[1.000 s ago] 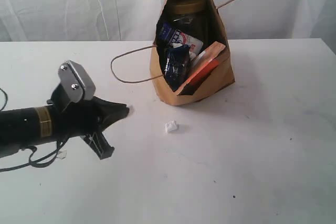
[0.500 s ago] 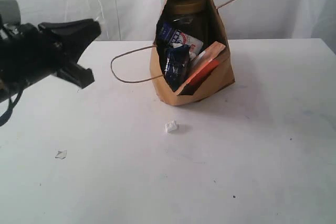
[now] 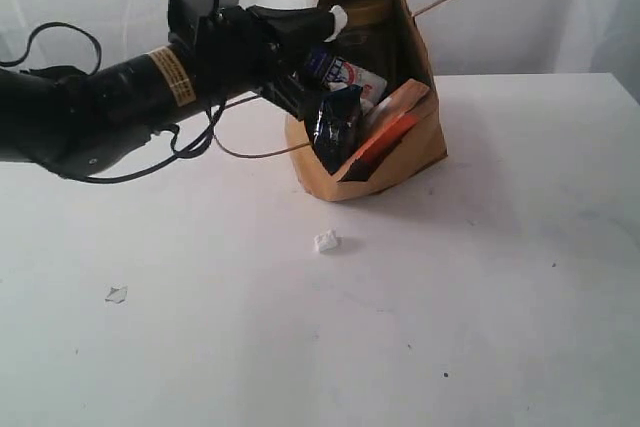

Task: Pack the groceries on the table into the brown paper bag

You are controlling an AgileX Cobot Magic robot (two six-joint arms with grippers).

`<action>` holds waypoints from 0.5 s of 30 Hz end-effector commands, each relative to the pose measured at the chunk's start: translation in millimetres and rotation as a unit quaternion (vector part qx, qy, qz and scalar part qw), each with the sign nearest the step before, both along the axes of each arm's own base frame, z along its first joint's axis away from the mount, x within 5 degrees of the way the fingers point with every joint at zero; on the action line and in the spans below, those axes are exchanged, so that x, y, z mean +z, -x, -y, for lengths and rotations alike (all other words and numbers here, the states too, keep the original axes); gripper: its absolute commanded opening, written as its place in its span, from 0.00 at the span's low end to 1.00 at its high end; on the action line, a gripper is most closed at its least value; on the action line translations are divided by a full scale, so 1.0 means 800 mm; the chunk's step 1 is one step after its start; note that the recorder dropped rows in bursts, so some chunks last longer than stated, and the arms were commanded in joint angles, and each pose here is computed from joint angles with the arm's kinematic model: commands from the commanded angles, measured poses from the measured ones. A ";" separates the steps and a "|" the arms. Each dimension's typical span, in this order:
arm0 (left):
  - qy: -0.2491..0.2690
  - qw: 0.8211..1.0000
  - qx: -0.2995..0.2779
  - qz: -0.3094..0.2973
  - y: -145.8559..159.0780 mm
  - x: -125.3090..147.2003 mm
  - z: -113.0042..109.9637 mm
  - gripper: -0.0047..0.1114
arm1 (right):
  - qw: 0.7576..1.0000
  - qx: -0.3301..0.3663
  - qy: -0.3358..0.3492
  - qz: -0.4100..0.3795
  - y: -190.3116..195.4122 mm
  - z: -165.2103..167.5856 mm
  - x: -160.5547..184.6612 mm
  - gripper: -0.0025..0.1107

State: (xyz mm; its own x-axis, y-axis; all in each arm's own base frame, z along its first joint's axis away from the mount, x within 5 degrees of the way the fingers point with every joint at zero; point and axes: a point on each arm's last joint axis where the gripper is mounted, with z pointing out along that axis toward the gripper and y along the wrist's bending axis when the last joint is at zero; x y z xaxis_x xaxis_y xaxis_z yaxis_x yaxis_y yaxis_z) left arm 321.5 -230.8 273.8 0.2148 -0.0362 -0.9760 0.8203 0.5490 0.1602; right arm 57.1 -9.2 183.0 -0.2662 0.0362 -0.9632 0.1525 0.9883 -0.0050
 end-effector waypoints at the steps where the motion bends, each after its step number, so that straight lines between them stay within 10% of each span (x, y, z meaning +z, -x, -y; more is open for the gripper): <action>1: -0.020 1.000 -0.006 0.000 -0.013 -0.006 0.015 0.43 | 1.000 -0.003 0.002 0.004 0.000 0.000 0.000 0.02; 5: -0.050 0.999 0.003 -0.017 -0.018 -0.014 0.028 0.95 | 1.000 -0.003 0.002 0.004 0.000 0.000 0.000 0.02; 15: -0.075 0.997 -0.023 0.007 -0.011 -0.014 0.032 0.94 | 1.000 -0.003 0.002 0.004 0.000 0.000 0.000 0.02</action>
